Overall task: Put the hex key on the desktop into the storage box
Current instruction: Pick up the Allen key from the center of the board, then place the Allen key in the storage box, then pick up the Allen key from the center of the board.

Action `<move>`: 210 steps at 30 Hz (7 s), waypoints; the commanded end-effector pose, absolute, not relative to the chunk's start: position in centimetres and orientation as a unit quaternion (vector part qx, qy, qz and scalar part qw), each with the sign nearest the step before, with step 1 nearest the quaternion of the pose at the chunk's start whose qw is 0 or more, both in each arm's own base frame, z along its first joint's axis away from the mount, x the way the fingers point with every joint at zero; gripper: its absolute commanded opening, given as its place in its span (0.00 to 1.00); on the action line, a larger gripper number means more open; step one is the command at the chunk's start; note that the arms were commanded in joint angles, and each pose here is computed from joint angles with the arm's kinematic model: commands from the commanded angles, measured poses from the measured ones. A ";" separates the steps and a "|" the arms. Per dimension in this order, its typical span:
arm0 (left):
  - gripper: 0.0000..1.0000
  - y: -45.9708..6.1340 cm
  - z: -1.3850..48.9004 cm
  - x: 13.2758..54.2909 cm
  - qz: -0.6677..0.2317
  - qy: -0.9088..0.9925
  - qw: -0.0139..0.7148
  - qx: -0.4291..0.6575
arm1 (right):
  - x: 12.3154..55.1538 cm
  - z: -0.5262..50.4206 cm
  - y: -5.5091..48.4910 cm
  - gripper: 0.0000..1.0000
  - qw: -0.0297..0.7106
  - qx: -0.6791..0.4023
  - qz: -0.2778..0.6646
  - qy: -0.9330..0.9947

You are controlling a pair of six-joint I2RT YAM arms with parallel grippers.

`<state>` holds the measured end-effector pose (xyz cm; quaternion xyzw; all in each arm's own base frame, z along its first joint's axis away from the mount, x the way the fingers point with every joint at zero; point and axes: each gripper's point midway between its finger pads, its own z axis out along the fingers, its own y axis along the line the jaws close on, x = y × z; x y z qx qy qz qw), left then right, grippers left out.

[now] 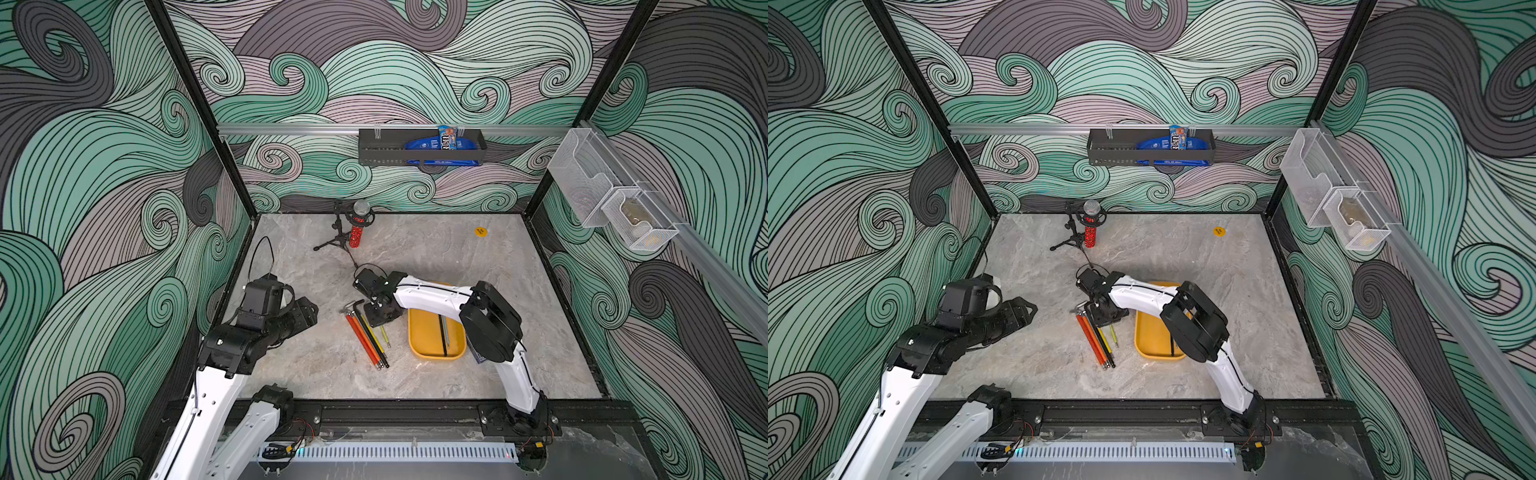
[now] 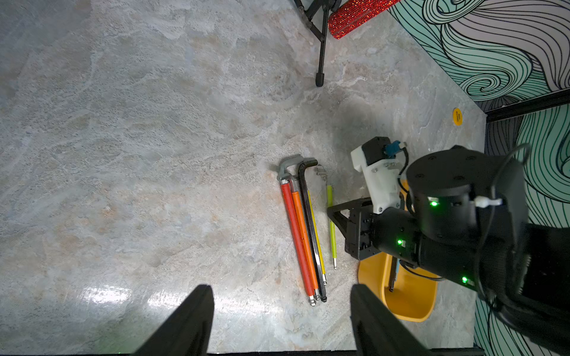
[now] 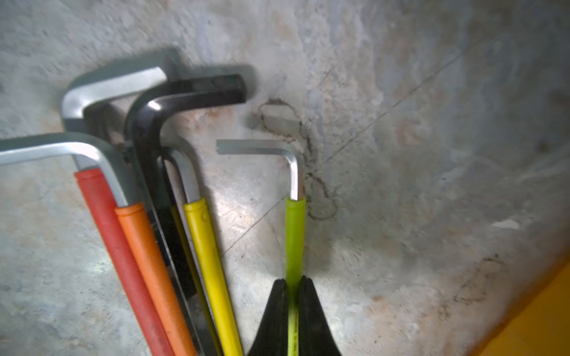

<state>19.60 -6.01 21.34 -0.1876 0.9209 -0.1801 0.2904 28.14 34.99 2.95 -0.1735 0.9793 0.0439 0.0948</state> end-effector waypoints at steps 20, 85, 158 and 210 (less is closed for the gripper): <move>0.73 -6.3 22.3 20.1 -0.185 0.920 0.300 -0.172 | 28.2 11.9 19.9 0.00 0.161 -0.013 0.077 0.984; 0.73 -5.8 22.1 19.8 -0.177 0.918 0.305 -0.183 | 25.8 11.7 32.7 0.23 0.172 -0.234 0.115 0.950; 0.73 -6.0 22.5 19.9 -0.182 0.917 0.303 -0.183 | 26.1 -3.0 35.1 0.12 0.049 -0.271 -0.010 0.961; 0.73 -6.4 21.7 20.2 -0.187 0.919 0.297 -0.178 | 30.9 13.1 25.7 0.00 0.168 -0.041 0.103 0.980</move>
